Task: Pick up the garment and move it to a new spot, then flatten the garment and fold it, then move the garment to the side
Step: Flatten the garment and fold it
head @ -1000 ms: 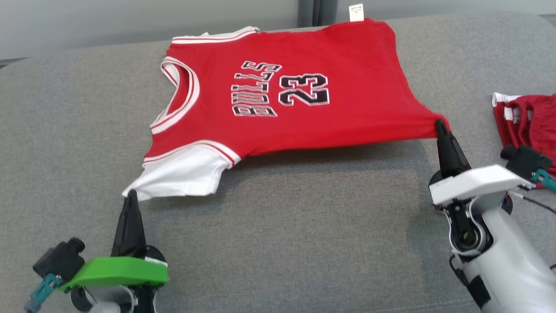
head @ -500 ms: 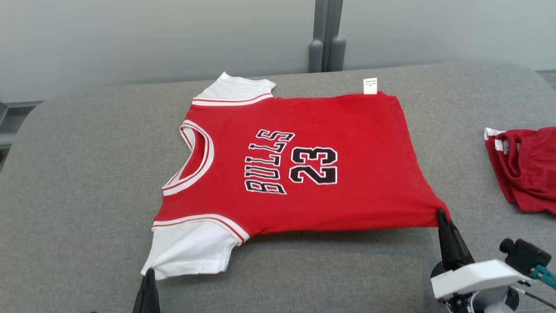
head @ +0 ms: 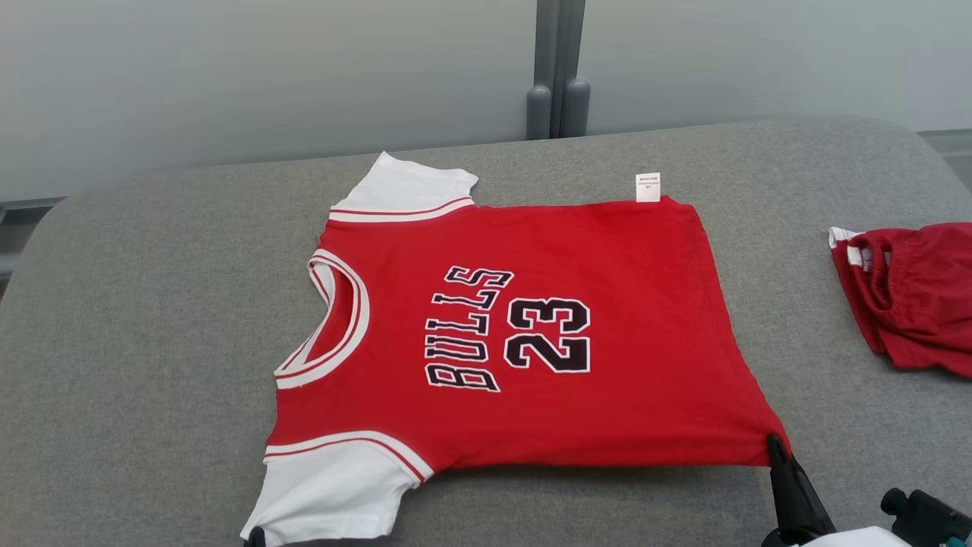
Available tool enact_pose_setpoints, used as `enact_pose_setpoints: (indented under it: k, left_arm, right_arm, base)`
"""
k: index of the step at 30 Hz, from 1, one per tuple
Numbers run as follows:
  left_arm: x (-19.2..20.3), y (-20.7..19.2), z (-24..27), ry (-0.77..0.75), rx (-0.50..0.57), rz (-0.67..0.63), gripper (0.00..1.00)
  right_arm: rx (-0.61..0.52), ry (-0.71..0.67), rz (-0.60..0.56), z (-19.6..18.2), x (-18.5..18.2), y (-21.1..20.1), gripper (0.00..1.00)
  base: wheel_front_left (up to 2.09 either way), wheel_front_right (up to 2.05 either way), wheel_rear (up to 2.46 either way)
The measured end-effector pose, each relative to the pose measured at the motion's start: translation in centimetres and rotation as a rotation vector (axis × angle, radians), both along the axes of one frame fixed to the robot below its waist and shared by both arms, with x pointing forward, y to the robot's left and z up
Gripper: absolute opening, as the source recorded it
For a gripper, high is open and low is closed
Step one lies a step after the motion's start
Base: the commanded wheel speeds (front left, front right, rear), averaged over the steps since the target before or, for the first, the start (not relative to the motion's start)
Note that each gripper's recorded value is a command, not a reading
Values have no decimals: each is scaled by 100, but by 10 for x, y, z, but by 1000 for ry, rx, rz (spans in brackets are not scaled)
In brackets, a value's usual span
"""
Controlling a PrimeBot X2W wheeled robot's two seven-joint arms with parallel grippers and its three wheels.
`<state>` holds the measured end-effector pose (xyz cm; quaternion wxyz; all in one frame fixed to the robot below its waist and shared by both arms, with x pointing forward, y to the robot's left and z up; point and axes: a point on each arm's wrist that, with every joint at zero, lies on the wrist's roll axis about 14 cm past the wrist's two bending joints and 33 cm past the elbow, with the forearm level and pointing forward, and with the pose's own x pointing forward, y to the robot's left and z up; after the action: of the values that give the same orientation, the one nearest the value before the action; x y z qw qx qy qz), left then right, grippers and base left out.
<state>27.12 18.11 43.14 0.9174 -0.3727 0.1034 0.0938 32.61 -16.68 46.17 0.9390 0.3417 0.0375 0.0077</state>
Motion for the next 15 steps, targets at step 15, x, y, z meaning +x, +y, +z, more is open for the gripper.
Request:
enact_pose_setpoints:
  k: [15]
  left_arm:
    - [13, -14, 11, -56, -12, -53, 0]
  right_arm:
    - [20, 68, 16, -17, -5, 10, 0]
  base:
    - [0, 0, 0]
